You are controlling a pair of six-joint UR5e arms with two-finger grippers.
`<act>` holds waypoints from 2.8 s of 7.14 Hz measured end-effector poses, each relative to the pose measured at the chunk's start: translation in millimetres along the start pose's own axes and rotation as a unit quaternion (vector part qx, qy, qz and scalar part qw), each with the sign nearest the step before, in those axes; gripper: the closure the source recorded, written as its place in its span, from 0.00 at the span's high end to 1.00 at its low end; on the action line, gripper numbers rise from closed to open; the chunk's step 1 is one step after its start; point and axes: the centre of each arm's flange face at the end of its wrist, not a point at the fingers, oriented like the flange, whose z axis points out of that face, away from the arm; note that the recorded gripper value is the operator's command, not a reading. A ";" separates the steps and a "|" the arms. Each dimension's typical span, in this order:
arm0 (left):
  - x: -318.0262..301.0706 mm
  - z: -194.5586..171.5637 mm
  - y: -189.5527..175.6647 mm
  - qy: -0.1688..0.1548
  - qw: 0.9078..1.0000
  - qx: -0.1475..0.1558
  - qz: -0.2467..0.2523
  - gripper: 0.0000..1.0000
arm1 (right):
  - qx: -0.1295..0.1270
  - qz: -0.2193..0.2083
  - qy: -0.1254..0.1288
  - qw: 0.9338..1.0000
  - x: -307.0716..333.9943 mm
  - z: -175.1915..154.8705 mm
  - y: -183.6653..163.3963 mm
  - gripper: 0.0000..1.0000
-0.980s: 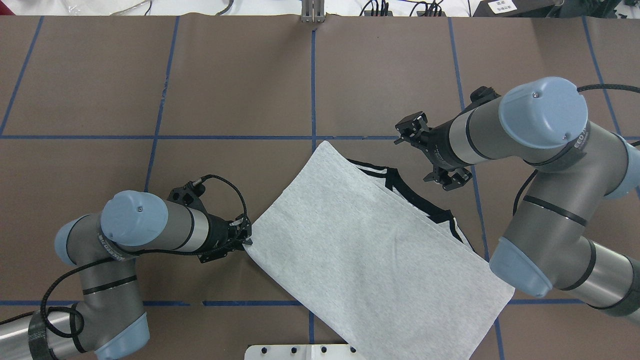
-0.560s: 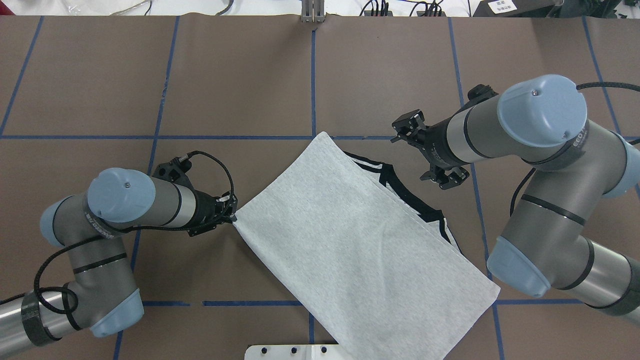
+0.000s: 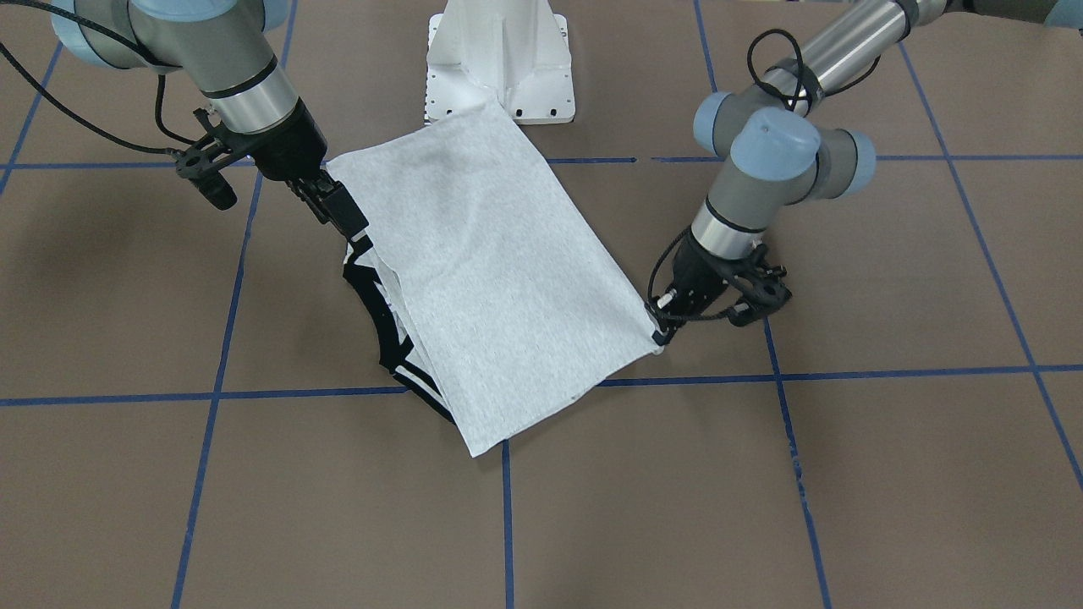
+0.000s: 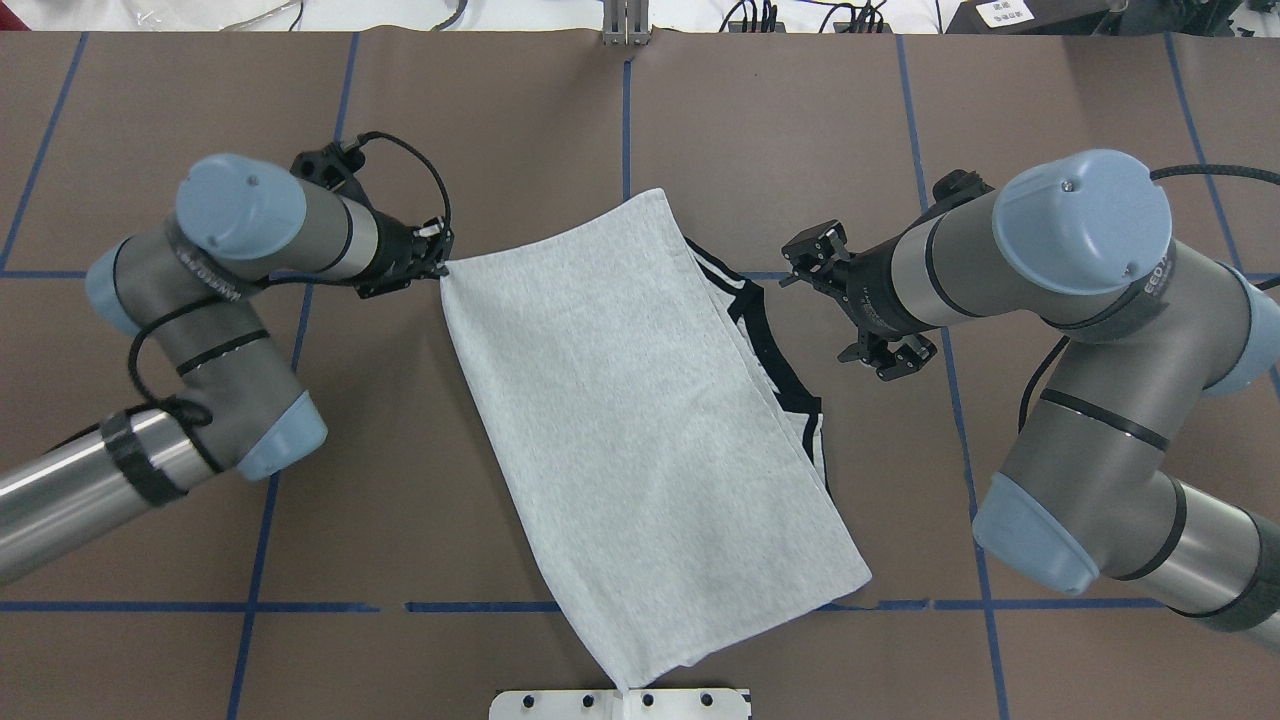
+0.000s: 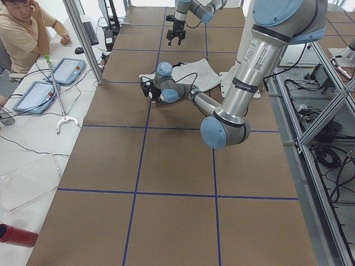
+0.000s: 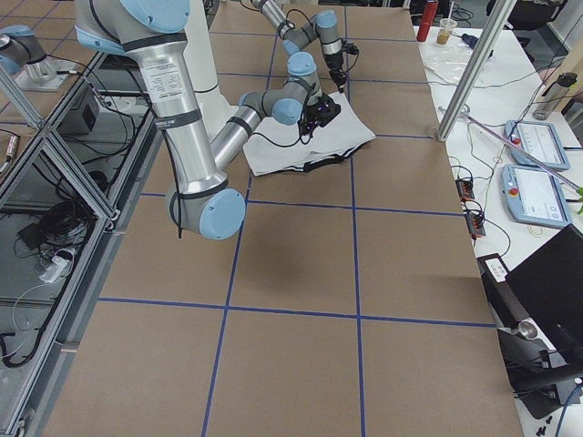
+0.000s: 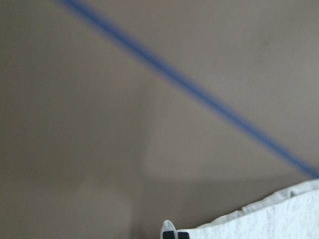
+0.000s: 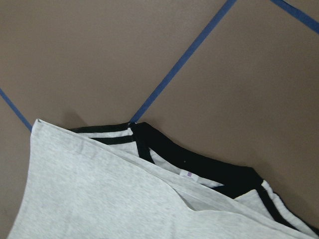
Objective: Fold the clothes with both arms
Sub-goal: 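Pull the left gripper's corner away from the robot to straighten the shirt, then move the right gripper to the shirt's near corner by the collar, then bring the left gripper to the shirt's near corner beside the right gripper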
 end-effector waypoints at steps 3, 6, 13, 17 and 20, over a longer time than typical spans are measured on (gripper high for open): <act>63.2 38.1 -91.3 0.021 0.998 0.052 -0.012 0.39 | 0.021 -0.016 -0.013 1.000 5.1 12.0 17.3 1.00; 84.9 34.8 -99.3 0.032 0.997 0.066 -0.012 0.44 | 0.035 -0.051 -0.032 0.998 13.8 39.2 72.5 1.00; 63.5 -0.2 -80.5 0.056 0.998 0.022 -0.005 0.46 | 0.037 -0.048 0.050 0.997 55.6 132.5 178.2 1.00; 44.4 -8.0 -76.1 0.058 0.998 0.021 -0.004 0.46 | 0.030 -0.045 0.064 0.996 71.5 142.1 196.8 1.00; 36.2 -9.0 -75.5 0.057 0.998 0.021 -0.005 0.46 | 0.028 -0.048 0.068 0.996 76.3 144.6 201.8 0.85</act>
